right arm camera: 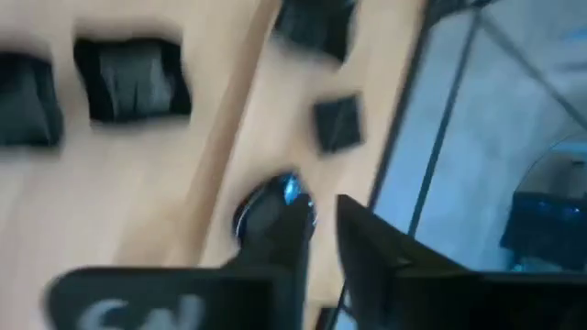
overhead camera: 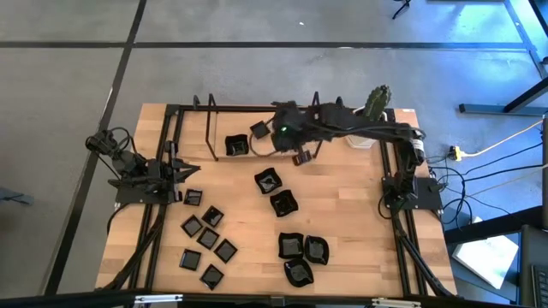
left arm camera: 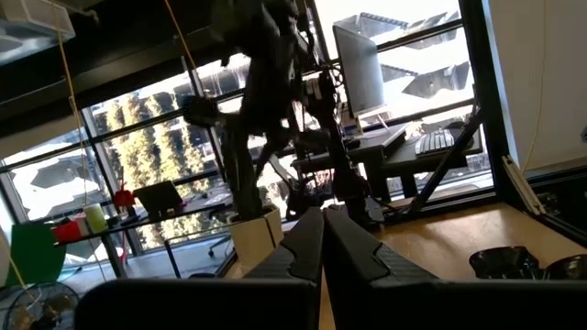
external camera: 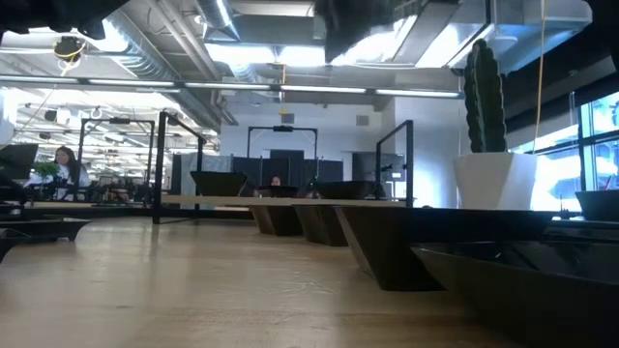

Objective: Pick & Place Mini shaped plates
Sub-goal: Stack the distorted square plate on top of the distorted square plate on the shelf

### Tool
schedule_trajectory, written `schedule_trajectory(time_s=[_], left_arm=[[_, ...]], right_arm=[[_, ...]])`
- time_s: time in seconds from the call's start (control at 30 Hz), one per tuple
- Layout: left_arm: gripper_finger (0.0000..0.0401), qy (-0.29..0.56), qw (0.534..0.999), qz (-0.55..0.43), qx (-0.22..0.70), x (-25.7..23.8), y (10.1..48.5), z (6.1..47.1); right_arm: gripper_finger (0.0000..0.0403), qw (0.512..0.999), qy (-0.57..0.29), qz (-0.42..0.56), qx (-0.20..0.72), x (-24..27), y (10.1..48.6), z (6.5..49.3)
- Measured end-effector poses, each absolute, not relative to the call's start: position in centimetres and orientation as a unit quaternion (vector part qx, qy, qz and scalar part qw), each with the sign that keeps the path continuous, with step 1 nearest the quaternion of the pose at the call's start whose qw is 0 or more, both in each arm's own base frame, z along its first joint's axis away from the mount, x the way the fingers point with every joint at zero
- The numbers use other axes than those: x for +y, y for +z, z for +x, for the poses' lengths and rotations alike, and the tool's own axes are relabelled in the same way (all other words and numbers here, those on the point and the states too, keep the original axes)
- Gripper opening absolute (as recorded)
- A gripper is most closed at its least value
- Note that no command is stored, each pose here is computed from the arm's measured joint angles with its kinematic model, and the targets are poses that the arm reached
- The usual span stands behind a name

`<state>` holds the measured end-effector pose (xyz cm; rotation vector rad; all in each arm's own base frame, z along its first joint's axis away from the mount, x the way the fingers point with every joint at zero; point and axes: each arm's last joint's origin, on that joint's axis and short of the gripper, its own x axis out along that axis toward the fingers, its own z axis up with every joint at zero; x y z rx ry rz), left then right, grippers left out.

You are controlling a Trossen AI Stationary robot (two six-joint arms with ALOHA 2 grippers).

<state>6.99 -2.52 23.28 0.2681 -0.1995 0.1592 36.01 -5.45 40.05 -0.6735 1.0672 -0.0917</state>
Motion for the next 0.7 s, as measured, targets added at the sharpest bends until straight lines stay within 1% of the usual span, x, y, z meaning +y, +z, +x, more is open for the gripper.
schedule_trajectory(time_s=[0.07, 0.1, 0.17, 0.27, 0.37, 0.5, 0.6, 0.7], left_arm=[[0.0003, 0.079, 0.983, 0.134, -0.099, -2.5, 23.3, 7.0], [0.0003, 0.079, 0.983, 0.134, -0.098, -2.5, 23.3, 7.0], [0.0003, 0.079, 0.983, 0.135, -0.097, -2.5, 23.2, 7.0], [0.0003, 0.078, 0.983, 0.135, -0.096, -2.5, 23.2, 7.0], [0.0003, 0.077, 0.984, 0.128, -0.097, -2.5, 23.2, 7.0], [0.0003, 0.077, 0.984, 0.128, -0.097, -2.5, 23.2, 7.0], [0.0003, 0.078, 0.984, 0.128, -0.097, -2.5, 23.2, 7.0], [0.0003, 0.078, 0.984, 0.128, -0.097, -2.5, 23.2, 7.0]], right_arm=[[0.0017, 0.828, -0.052, -0.31, 0.464, -4.7, 42.7, 35.1], [0.0009, 0.842, -0.056, -0.305, 0.442, -4.4, 44.2, 34.3], [0.0011, 0.879, -0.058, -0.274, 0.385, -3.9, 47.2, 32.5], [0.0013, 0.929, -0.065, -0.219, 0.29, -3.3, 51.4, 28.8], [0.0005, 0.96, -0.081, -0.169, 0.208, -2.8, 54.2, 24.2], [0.0007, 0.976, -0.081, -0.124, 0.162, -1.9, 55.6, 18.0], [0.0005, 0.977, -0.103, -0.115, 0.15, -1.2, 55.5, 14.2], [0.0003, 0.98, -0.11, -0.1, 0.136, -0.8, 54.6, 11.2]])
